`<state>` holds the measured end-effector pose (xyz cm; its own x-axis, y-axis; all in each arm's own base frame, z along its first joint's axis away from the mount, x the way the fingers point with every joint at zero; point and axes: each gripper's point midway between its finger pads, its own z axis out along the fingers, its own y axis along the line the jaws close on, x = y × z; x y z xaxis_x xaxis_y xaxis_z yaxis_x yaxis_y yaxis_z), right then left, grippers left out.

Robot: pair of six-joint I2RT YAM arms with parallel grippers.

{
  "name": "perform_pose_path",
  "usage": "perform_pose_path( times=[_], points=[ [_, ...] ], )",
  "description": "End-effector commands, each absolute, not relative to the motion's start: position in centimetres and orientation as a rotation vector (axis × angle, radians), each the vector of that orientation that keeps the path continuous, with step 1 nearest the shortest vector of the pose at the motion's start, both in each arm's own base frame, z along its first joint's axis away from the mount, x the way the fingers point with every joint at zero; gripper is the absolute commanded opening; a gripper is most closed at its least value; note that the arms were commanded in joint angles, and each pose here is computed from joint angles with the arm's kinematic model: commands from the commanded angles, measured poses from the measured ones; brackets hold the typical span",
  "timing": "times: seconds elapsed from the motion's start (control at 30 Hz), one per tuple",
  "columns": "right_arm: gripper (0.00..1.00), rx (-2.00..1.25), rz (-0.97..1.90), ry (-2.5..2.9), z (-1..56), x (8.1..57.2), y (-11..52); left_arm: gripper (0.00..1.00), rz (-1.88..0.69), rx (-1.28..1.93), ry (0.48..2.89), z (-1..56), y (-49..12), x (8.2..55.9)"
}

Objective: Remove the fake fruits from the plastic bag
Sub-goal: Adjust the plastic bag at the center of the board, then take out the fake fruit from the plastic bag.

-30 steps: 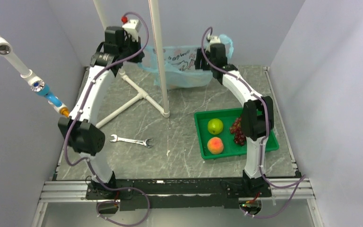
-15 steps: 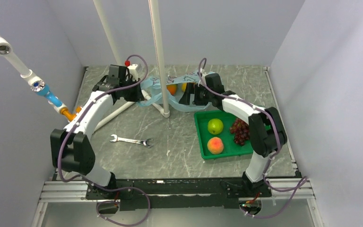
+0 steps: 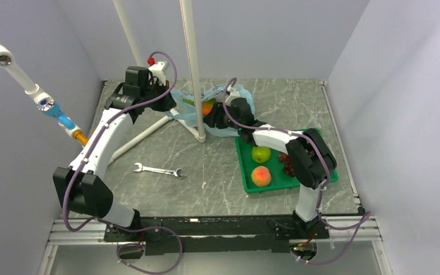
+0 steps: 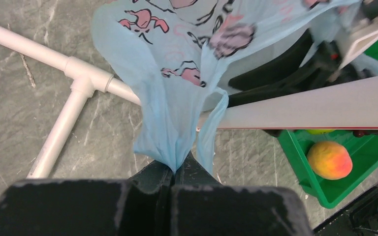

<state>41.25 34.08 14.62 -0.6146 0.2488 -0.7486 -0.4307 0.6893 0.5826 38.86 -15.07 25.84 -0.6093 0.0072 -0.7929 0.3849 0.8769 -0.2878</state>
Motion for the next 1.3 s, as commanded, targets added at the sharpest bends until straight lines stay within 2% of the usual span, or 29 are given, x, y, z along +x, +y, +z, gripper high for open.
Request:
perform_pose_path(
  times=[0.0,0.1,0.27,0.3,0.37,0.47,0.63,0.77,0.9,1.03,1.27],
  points=[
    [0.44,-0.388,0.850,1.946,13.3,41.2,37.0,0.00,-0.527,0.274,2.205,26.2,-14.9,38.8],
    [0.32,-0.341,0.730,2.082,8.1,41.1,34.8,0.00,-0.519,0.262,2.226,25.2,-14.9,38.8],
    [0.29,-0.302,0.637,2.178,4.2,41.3,31.2,0.00,-0.398,0.214,2.306,23.4,-13.5,39.3],
    [0.30,-0.289,0.606,2.198,3.5,41.0,30.4,0.00,-0.370,0.206,2.323,23.0,-13.1,39.3],
    [0.40,-0.267,0.620,2.229,2.6,40.9,29.6,0.00,-0.317,0.183,2.352,22.2,-12.3,39.2],
    [0.46,-0.284,0.717,2.293,2.3,39.8,30.5,0.00,-0.333,0.200,2.372,21.5,-12.5,38.8],
    [0.61,-0.276,0.895,2.173,9.2,38.2,31.3,0.00,-0.539,0.296,2.360,21.7,-15.2,37.2],
    [0.71,-0.066,1.001,2.060,14.3,40.2,30.3,0.00,-0.539,0.286,2.335,21.9,-15.2,36.9],
    [0.79,0.083,1.002,2.042,14.6,43.4,30.9,0.00,-0.520,0.299,2.334,22.3,-15.3,37.1],
    [0.79,0.219,0.996,2.050,13.5,46.7,31.8,0.00,-0.504,0.339,2.316,23.0,-16.0,37.1],
    [0.67,0.360,0.967,1.974,12.4,50.9,32.3,0.00,-0.529,0.387,2.250,24.4,-17.1,37.3]
  ],
)
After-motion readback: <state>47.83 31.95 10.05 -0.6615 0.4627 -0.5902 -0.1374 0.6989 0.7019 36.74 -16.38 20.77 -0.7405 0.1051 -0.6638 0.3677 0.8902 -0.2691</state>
